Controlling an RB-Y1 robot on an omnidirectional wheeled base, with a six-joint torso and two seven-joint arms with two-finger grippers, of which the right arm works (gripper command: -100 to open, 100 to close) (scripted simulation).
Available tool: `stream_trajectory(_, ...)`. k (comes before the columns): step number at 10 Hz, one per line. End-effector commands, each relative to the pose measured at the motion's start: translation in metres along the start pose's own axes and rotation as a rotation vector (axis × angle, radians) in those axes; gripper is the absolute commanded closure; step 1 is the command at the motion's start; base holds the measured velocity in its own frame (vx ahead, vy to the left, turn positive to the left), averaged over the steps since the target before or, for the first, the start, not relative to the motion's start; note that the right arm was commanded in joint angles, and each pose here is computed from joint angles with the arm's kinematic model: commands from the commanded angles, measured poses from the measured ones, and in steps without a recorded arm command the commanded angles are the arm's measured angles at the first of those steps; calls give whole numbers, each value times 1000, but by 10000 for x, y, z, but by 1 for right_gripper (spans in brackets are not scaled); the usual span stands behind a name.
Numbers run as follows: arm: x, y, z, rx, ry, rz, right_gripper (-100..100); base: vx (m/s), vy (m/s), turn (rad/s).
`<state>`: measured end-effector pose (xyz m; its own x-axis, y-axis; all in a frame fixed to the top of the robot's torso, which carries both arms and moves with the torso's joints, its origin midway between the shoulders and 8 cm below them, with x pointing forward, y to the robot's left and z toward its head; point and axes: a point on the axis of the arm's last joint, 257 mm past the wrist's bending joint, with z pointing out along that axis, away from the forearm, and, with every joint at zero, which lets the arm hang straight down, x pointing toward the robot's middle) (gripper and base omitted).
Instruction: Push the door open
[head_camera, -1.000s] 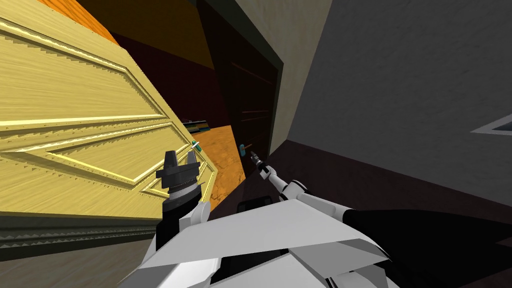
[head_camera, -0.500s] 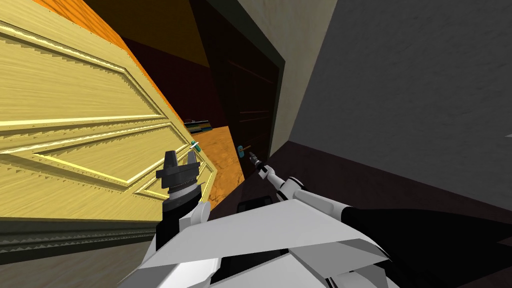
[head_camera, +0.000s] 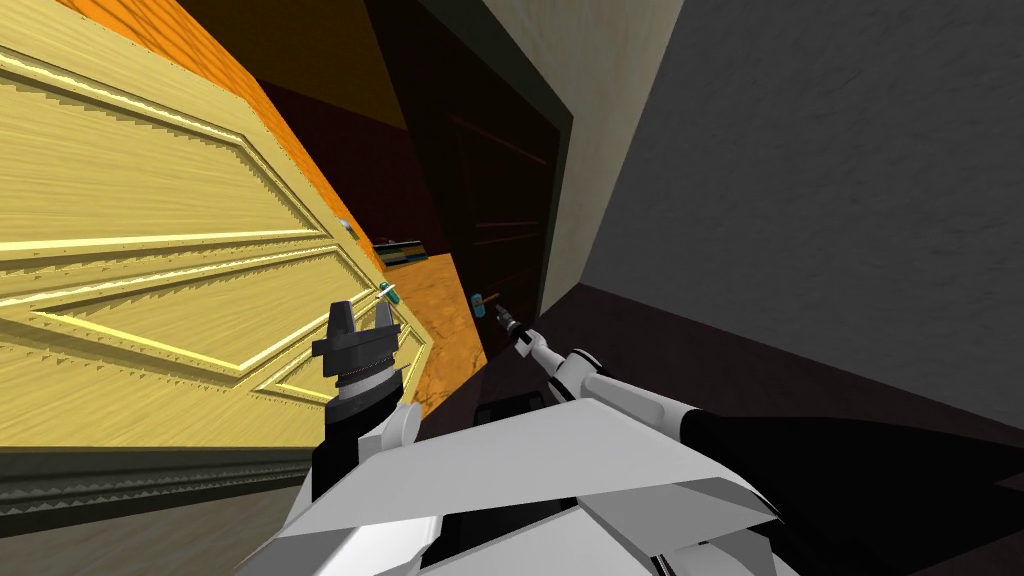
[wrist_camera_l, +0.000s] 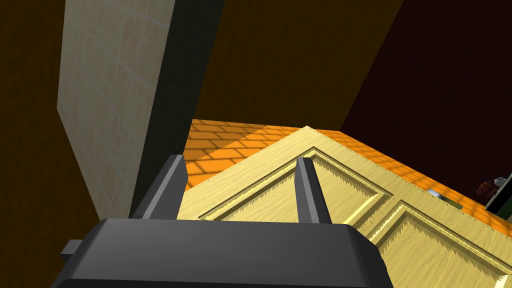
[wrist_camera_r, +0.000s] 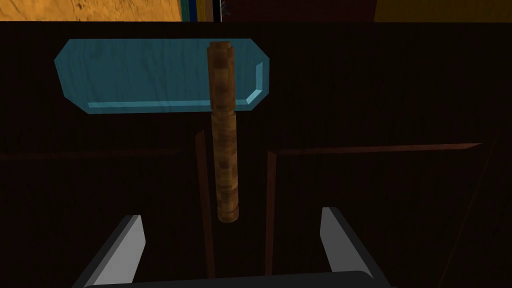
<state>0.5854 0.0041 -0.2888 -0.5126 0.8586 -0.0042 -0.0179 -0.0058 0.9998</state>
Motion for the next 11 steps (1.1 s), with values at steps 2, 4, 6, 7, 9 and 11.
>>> stream_trajectory(2, 32, -20, 26, 8, 5, 1, -100, 37, -61, 37)
stream_trajectory(4, -133, -39, -13, 15, -11, -18, -100, 93, 52, 22)
stream_trajectory(6, -248, -51, -42, 19, -25, -30, -100, 165, 87, 26)
stream_trajectory(7, -269, -53, -47, 20, -29, -31, -100, 166, 106, 26)
stream_trajectory(9, -224, -52, -35, 18, -30, -22, -100, 199, 74, 31)
stream_trajectory(11, -76, -42, 3, 12, -21, 0, -100, 169, 105, 22)
